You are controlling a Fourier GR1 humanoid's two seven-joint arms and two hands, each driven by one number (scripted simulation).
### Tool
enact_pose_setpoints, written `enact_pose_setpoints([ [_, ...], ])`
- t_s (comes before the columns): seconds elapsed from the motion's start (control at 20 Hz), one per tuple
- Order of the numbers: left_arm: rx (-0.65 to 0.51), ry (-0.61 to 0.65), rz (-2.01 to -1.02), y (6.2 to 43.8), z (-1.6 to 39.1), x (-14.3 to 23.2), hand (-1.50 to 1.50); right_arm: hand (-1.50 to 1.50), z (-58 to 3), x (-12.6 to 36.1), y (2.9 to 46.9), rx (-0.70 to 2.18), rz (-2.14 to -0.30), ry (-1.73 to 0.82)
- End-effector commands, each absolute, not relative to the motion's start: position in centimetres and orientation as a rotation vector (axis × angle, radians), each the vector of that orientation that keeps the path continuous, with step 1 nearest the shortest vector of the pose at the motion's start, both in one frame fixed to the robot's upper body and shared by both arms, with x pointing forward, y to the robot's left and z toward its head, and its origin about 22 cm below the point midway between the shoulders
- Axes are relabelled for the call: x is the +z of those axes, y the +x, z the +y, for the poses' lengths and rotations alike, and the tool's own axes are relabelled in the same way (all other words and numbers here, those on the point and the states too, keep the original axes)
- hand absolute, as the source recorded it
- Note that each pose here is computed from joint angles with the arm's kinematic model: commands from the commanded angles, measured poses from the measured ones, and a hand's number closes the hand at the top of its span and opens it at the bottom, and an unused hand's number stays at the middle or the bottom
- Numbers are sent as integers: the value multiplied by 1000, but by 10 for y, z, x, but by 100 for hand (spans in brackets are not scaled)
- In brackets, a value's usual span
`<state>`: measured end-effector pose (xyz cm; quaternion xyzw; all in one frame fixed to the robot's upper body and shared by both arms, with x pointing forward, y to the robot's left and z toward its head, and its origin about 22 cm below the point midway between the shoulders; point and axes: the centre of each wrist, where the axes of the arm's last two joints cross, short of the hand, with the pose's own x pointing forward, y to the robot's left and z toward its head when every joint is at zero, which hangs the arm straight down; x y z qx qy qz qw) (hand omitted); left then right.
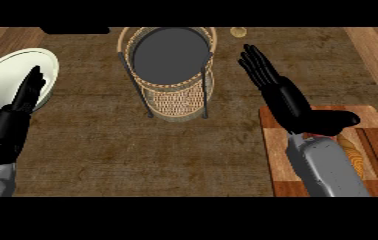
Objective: Pick the croissant from the cutting board and place it in the tiered basket
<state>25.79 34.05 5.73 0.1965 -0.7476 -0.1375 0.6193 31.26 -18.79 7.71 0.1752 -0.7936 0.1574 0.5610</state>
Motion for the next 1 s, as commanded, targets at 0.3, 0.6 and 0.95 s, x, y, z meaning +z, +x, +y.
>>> enact_pose_setpoints([
  [0.3, -211, 114, -1592, 244, 283, 9, 0, -150, -342, 22, 297, 102, -1480, -678],
  [0.6, -238, -68, -1549, 261, 230, -10, 0, -150, -293, -20, 300, -195, -1581, -842],
  [0.95, -215, -43, -1524, 251, 248, -21, 0, -150, -317, 29, 304, 149, -1326, -1113],
])
